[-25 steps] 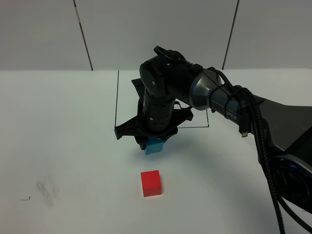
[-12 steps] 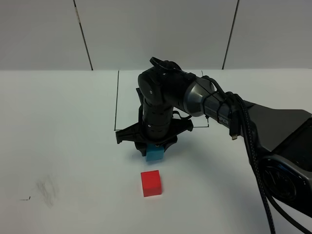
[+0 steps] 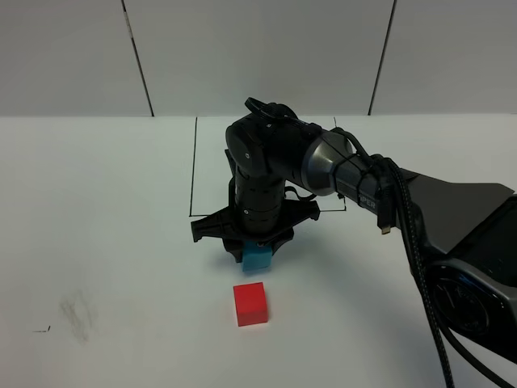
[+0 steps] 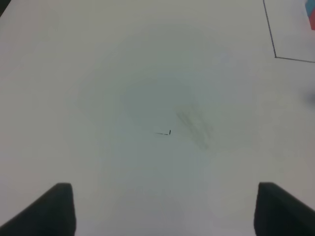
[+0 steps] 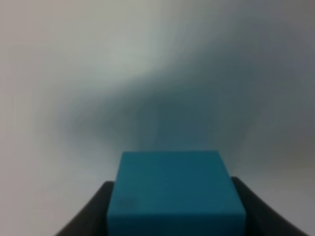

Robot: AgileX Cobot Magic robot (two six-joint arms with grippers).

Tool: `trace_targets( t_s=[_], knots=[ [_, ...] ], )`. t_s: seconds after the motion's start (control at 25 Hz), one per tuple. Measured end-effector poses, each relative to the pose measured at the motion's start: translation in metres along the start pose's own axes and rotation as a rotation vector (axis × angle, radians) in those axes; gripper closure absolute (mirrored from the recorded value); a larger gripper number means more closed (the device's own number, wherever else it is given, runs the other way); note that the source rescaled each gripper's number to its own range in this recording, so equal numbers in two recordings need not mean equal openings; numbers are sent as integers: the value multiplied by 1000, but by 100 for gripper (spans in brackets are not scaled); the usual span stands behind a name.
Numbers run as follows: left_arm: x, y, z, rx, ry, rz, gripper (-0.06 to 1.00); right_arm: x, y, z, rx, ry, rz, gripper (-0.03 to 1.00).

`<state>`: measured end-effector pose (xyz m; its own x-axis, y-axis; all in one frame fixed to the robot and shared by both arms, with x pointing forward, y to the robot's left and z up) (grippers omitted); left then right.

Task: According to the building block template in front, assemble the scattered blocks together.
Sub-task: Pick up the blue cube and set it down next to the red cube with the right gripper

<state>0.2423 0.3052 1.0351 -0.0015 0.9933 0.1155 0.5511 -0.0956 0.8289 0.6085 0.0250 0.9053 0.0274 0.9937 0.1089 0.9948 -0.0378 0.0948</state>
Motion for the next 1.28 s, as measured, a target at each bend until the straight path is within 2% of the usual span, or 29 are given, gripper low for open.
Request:
trace_targets(
  t_s=[0.32,0.76,1.28],
  knots=[
    [0,0,0,0,0,0,-5,12,-13,7,12,-11,-39,77],
    [0,0,0,0,0,0,-5,5,-14,8,21,-74,-56,77],
    [0,0,0,0,0,0,-5,11,-21,8,25,-76,-73,77]
  ],
)
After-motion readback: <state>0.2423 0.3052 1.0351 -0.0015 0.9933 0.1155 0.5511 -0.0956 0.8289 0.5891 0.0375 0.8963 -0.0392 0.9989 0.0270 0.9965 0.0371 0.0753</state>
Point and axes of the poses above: a point on each arm's last joint axis where the gripper is mounted, z pointing out along that axis toward the gripper, x along the wrist's bending axis when the last joint is at zero, y = z × x, the point moved 2 cm from there along z, pointing out along that axis toward the gripper, and after that the axes turned 14 degrees about z, right-handed, at the moved point
